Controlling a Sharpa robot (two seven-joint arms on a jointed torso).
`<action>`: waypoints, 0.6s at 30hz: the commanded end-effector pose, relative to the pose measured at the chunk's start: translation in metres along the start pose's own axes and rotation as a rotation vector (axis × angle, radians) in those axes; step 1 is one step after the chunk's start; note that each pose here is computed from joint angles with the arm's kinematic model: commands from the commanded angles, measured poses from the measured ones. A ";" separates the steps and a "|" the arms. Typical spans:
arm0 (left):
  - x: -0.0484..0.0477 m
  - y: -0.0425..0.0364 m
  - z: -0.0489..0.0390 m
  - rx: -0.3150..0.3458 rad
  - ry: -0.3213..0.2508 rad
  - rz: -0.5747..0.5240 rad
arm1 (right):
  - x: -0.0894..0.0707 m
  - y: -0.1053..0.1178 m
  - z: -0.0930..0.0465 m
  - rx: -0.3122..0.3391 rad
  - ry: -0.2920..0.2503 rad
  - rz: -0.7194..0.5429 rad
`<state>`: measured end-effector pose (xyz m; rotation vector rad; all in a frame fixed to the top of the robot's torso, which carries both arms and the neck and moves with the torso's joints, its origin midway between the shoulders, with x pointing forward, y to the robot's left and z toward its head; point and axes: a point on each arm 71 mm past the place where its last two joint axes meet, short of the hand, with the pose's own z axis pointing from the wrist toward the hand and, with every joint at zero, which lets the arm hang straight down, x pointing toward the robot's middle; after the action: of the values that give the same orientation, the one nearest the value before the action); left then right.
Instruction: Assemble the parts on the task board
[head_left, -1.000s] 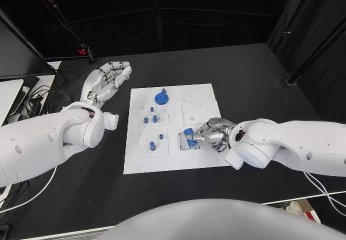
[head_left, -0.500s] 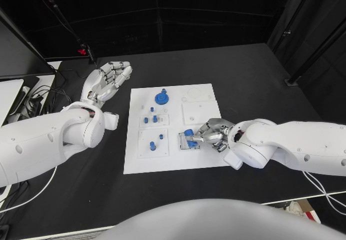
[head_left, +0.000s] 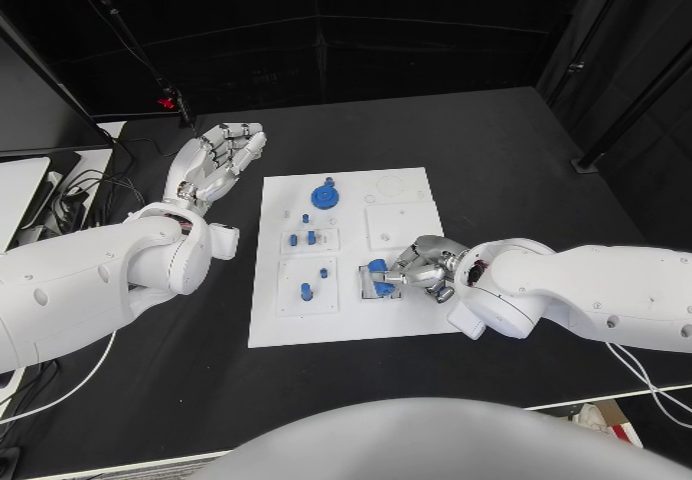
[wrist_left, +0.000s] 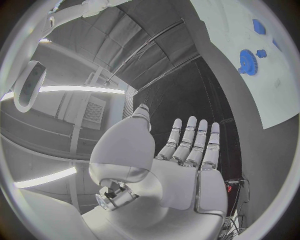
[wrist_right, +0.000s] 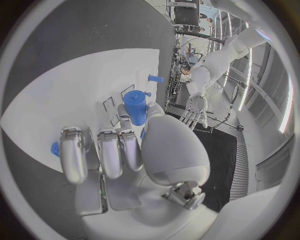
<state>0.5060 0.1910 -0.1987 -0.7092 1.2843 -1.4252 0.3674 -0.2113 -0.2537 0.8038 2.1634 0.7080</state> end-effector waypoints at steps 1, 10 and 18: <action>0.0005 -0.0076 0.0003 0.094 0.006 -0.006 | 0.000 0.002 0.000 -0.006 -0.002 -0.029; 0.0004 -0.0075 0.0003 0.094 0.006 -0.006 | -0.001 0.002 0.000 -0.016 -0.011 -0.068; 0.0004 -0.0074 0.0004 0.094 0.006 -0.006 | 0.000 0.003 0.001 -0.023 -0.005 -0.084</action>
<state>0.5060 0.1912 -0.1987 -0.7094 1.2845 -1.4251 0.3688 -0.2108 -0.2533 0.7344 2.1615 0.6842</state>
